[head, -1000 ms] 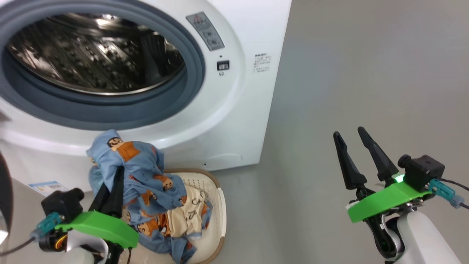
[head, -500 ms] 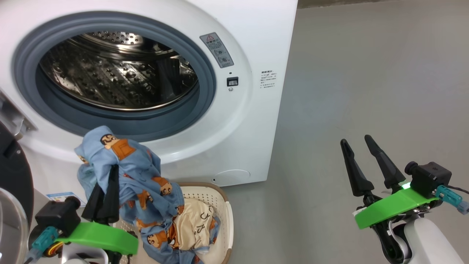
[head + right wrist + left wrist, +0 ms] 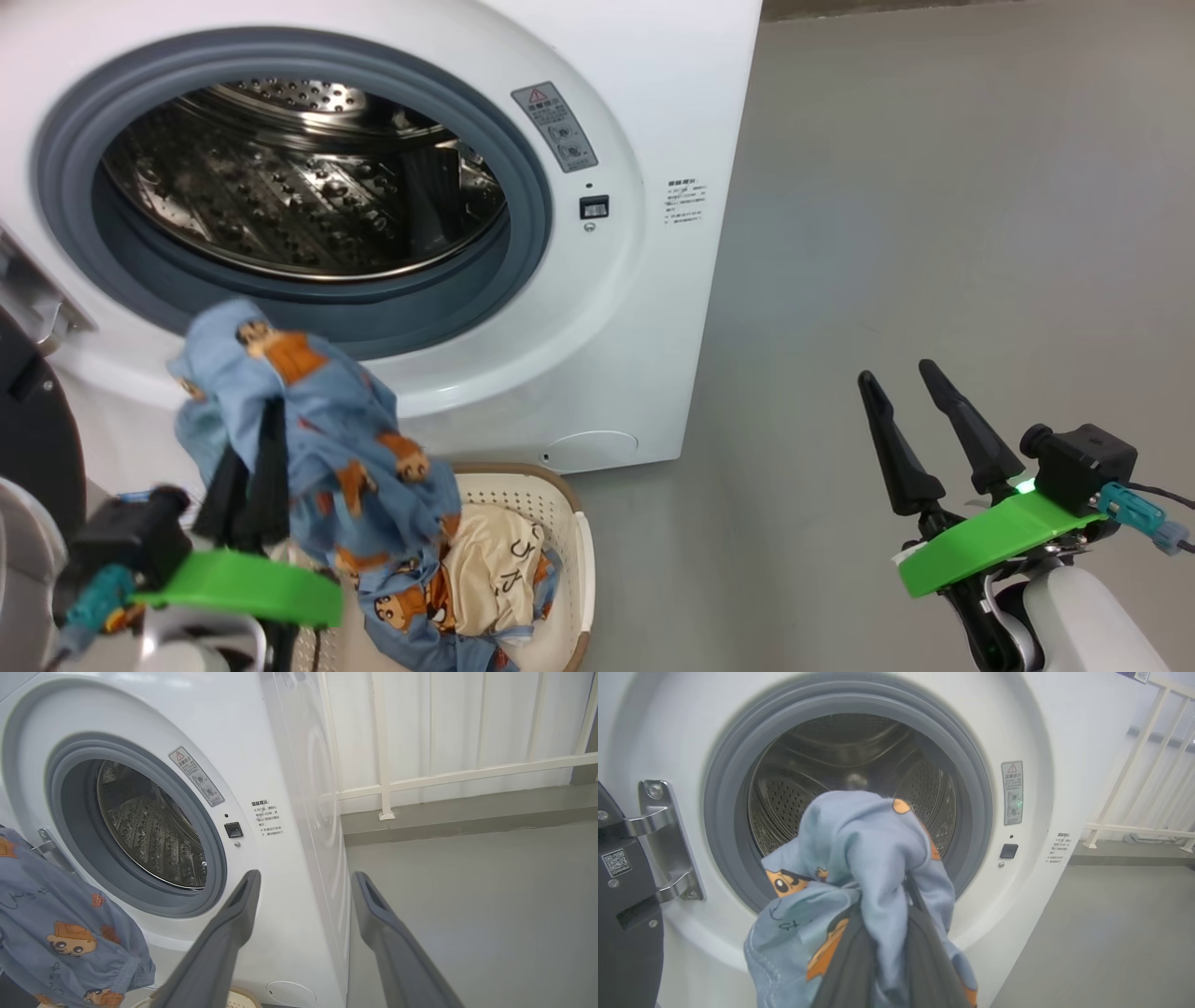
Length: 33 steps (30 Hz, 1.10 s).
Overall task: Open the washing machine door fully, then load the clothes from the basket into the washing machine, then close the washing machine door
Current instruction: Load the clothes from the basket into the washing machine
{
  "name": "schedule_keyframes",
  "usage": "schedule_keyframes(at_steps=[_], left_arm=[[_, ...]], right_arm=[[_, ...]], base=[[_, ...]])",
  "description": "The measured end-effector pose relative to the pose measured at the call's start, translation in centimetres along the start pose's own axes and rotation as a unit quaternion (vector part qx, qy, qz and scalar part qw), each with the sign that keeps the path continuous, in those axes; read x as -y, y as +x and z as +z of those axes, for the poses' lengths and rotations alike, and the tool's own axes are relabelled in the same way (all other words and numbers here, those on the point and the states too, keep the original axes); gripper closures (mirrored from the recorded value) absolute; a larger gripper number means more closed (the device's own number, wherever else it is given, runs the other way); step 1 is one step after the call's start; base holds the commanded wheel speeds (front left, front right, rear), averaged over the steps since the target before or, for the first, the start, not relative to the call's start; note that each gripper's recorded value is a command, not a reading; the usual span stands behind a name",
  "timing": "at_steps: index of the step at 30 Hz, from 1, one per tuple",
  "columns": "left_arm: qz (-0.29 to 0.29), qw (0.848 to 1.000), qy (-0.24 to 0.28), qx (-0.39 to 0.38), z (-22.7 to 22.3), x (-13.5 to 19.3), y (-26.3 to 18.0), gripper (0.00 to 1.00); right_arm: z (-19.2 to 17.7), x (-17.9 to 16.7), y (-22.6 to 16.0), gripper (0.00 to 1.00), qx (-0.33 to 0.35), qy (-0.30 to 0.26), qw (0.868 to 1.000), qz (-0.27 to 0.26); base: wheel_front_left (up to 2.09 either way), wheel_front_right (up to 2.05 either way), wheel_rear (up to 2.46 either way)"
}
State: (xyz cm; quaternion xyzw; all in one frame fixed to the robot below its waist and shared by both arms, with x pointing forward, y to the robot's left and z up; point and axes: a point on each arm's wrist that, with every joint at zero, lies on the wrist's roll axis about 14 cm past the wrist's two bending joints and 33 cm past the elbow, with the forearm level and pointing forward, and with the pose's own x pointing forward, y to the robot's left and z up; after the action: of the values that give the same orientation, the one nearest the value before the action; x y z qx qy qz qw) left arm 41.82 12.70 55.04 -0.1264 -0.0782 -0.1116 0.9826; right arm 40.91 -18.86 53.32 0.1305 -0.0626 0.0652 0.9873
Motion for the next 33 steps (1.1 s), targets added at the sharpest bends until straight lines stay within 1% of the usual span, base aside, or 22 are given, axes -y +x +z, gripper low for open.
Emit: schedule_keyframes(at_steps=[5, 14, 23, 30, 33], left_arm=[[-0.013, 1.0, 0.014, 0.024, 1.4, 0.4, 2.0, 1.0], [-0.037, 0.999, 0.019, 0.014, 0.3, 0.5, 7.6, 1.0], [-0.029, 0.997, 0.02, -0.064, -5.7, -1.5, 13.6, 1.0], [-0.013, 0.995, 0.022, -0.099, -9.3, -4.0, 18.4, 1.0], [-0.014, 0.994, 0.028, -0.108, -10.8, -4.6, 20.2, 1.0]], right_arm=[[-0.3, 0.2, -0.2, 0.0, -0.004, -0.001, 1.0, -0.003], [-2.2, 0.4, 0.3, 0.0, -0.029, 0.003, 1.0, -0.005], [-3.7, 1.3, 2.4, 0.0, -0.039, 0.009, 0.999, -0.017], [-5.6, 2.4, 3.8, 0.0, -0.052, 0.011, 0.998, -0.033], [-6.8, 3.0, 4.0, 0.0, -0.064, 0.008, 0.997, -0.043]], base=[[0.0, 0.0, 0.0], [0.0, 0.0, 0.0], [0.0, 0.0, 0.0], [0.0, 0.0, 0.0], [0.0, 0.0, 0.0]])
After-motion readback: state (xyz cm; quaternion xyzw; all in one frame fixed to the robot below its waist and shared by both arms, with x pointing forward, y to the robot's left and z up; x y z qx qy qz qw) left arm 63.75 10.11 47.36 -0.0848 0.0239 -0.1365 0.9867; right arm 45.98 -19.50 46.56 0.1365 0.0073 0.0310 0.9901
